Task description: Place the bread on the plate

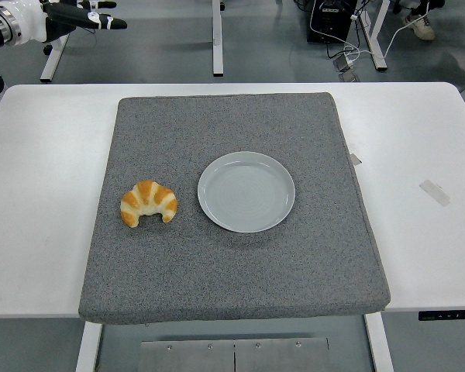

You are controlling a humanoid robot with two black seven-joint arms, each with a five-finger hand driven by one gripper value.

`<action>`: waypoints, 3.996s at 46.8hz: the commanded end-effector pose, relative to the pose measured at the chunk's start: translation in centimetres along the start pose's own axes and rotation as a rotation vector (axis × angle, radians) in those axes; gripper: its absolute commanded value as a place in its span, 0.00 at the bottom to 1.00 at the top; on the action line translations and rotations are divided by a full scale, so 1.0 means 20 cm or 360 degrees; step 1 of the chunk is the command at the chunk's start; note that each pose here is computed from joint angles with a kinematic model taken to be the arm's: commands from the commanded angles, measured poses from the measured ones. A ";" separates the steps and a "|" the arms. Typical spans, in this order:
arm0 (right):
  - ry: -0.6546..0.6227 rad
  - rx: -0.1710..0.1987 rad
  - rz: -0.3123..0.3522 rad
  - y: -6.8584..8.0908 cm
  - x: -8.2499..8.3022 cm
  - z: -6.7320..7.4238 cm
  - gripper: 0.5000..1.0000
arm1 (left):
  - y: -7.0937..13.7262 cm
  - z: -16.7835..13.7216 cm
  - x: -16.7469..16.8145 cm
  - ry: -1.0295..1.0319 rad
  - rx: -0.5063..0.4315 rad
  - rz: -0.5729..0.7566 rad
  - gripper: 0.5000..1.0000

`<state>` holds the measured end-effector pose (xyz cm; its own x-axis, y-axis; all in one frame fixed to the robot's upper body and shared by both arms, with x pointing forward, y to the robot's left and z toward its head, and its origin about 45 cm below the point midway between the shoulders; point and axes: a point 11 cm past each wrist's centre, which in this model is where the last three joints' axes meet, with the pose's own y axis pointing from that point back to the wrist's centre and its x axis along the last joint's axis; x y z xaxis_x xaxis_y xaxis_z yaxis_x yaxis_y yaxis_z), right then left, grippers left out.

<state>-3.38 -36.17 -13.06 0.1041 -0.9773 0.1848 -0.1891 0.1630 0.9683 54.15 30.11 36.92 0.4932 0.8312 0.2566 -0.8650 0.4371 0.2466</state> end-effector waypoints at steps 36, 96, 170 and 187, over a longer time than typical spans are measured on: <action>0.0000 0.0000 0.0000 0.00 0.00 0.00 1.00 | 0.17 -0.27 -0.41 -0.0588 0.0217 -0.0656 0.96; 0.0000 0.0000 0.0000 0.00 0.00 0.00 1.00 | 0.29 -0.57 -0.71 -0.0986 0.0389 -0.1024 0.94; 0.0000 0.0000 0.0000 0.00 0.00 0.00 1.00 | 0.28 -0.66 -0.77 -0.1265 0.0311 -0.1025 0.54; 0.0000 0.0000 0.0000 0.00 0.00 0.00 1.00 | 0.27 -0.64 -0.74 -0.1370 0.0290 -0.0968 0.00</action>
<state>-3.36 -36.18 -13.06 0.1041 -0.9772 0.1852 -0.1893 0.1634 0.9682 40.85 24.57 22.29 0.8034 -0.0655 0.5918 -0.4522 0.5794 0.6781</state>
